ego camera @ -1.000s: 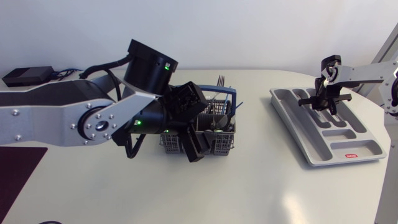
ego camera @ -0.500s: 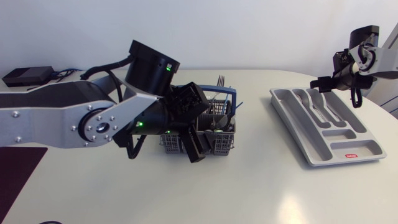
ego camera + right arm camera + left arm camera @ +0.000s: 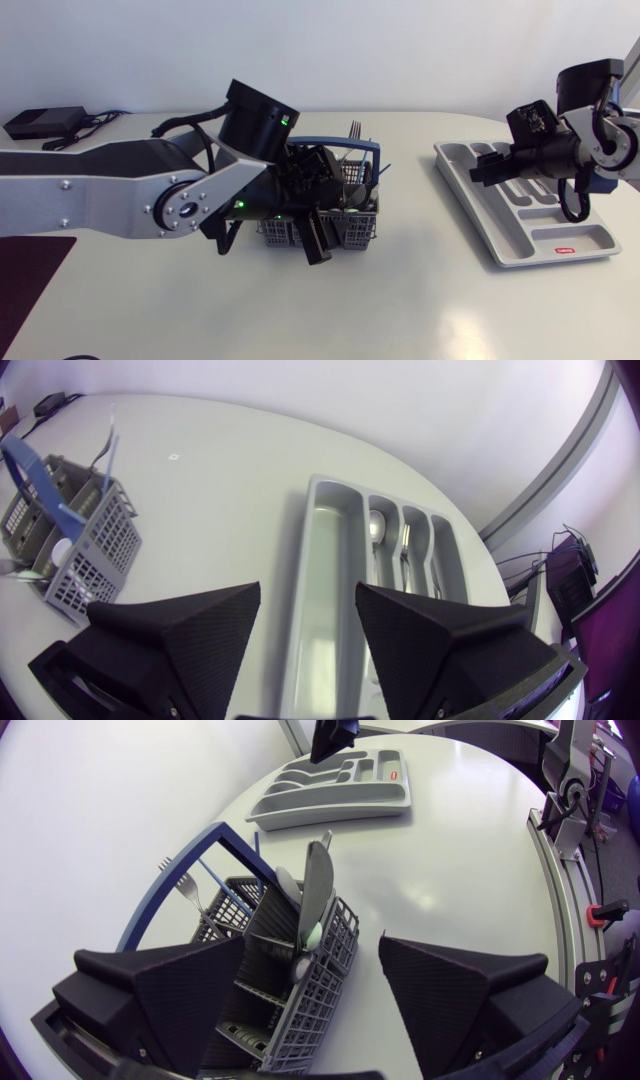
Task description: Sort the cutlery from the basket into the organizer compartments.
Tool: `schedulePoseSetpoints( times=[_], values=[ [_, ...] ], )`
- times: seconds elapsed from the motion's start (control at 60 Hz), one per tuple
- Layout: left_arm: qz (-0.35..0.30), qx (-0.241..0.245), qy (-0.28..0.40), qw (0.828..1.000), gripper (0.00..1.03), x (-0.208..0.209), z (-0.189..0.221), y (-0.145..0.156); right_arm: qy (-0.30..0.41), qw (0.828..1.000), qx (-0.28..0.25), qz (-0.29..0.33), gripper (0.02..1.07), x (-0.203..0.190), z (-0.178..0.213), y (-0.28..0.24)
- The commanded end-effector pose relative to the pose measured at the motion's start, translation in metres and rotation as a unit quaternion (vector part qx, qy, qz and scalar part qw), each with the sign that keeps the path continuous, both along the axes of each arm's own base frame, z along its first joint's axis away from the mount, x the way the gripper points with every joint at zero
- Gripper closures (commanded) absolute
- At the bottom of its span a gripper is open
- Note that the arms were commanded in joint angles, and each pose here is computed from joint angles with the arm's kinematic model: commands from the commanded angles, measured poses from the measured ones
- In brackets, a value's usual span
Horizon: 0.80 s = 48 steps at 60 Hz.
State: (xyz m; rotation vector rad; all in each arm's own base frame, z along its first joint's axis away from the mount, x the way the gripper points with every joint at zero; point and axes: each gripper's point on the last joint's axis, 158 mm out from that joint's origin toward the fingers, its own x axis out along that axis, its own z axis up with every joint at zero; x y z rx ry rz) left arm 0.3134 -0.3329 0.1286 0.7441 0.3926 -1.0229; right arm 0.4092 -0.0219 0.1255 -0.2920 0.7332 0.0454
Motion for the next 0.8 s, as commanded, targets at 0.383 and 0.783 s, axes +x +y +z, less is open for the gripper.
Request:
schedulePoseSetpoints(
  times=[0.383, 0.783],
  values=[
    [-0.025, -0.004, -0.005, 1.0, 0.21, 0.011, -0.004, -0.015, -0.018, 0.994, 0.005, 0.107, 0.35, -0.062, -0.006, 0.073],
    [-0.059, -0.02, 0.004, 0.998, 0.47, 0.009, -0.003, -0.029, -0.01, 0.992, 0.003, 0.129, 0.35, -0.072, -0.022, 0.088]
  ],
)
